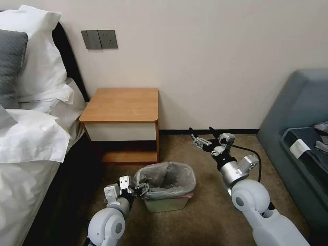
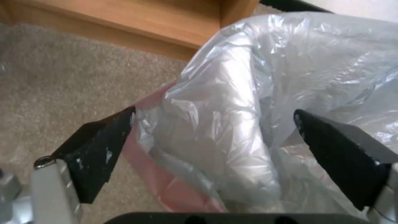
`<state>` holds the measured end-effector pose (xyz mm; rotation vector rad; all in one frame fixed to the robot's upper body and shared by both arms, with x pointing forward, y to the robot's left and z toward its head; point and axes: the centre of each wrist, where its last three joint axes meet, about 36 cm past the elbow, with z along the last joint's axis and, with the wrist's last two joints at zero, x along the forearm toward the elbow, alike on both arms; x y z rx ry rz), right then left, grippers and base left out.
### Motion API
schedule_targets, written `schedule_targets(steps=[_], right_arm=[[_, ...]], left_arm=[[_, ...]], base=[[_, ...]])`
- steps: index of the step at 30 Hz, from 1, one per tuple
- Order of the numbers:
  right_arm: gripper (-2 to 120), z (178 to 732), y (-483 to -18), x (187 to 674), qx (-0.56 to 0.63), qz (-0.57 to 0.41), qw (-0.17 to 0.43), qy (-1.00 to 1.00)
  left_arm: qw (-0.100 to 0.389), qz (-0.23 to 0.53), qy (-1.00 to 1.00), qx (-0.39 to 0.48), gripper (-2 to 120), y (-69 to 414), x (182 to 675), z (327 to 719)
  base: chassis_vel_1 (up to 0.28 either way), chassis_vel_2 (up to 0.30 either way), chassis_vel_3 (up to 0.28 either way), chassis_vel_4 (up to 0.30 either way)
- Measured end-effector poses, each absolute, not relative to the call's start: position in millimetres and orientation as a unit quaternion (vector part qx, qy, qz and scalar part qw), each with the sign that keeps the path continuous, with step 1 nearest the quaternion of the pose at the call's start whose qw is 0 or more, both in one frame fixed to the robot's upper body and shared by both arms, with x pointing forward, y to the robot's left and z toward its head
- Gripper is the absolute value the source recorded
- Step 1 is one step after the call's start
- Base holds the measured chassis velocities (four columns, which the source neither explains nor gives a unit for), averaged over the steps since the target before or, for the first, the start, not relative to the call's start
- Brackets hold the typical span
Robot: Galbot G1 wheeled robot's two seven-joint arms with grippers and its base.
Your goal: Pick up the garbage bag from the table and place it over the trash can.
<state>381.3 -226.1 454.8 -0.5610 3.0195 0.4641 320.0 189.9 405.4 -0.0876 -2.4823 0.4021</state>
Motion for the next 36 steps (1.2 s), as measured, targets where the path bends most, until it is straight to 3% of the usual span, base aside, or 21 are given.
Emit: schedule_targets(steps=[10, 12, 13, 14, 16, 24, 36], right_arm=[[100, 439, -218, 366, -0.169, 0.142, 0.009, 0.975], [100, 426, -210, 352, -0.153, 0.132, 0.010, 0.979], [100, 426, -210, 352, -0.153, 0.132, 0.010, 0.979], [100, 418, -205, 343, -0.140, 0.120, 0.014, 0.983], [100, 399, -200, 329, -0.112, 0.079, 0.032, 0.990], [100, 369, -214, 312, -0.080, 0.049, 0.031, 0.995], [100, 369, -215, 312, -0.081, 0.049, 0.031, 0.995]], left_arm=[[0.171, 0.076, -0.982, -0.025, 100, 196, 314, 391], [0.098, 0.031, -0.994, -0.021, 100, 202, 315, 375], [0.098, 0.031, -0.994, -0.021, 100, 202, 315, 375], [0.051, 0.001, -0.998, -0.026, 100, 208, 318, 362], [0.018, -0.030, -0.999, -0.038, 100, 213, 320, 349], [0.001, -0.035, -0.999, -0.011, 99, 215, 316, 331], [0.003, -0.032, -0.999, -0.007, 99, 215, 316, 331]], base=[[0.000, 0.000, 0.000, 0.000], [0.000, 0.000, 0.000, 0.000], [0.000, 0.000, 0.000, 0.000], [0.000, 0.000, 0.000, 0.000], [0.000, 0.000, 0.000, 0.000], [0.000, 0.000, 0.000, 0.000], [0.000, 0.000, 0.000, 0.000]])
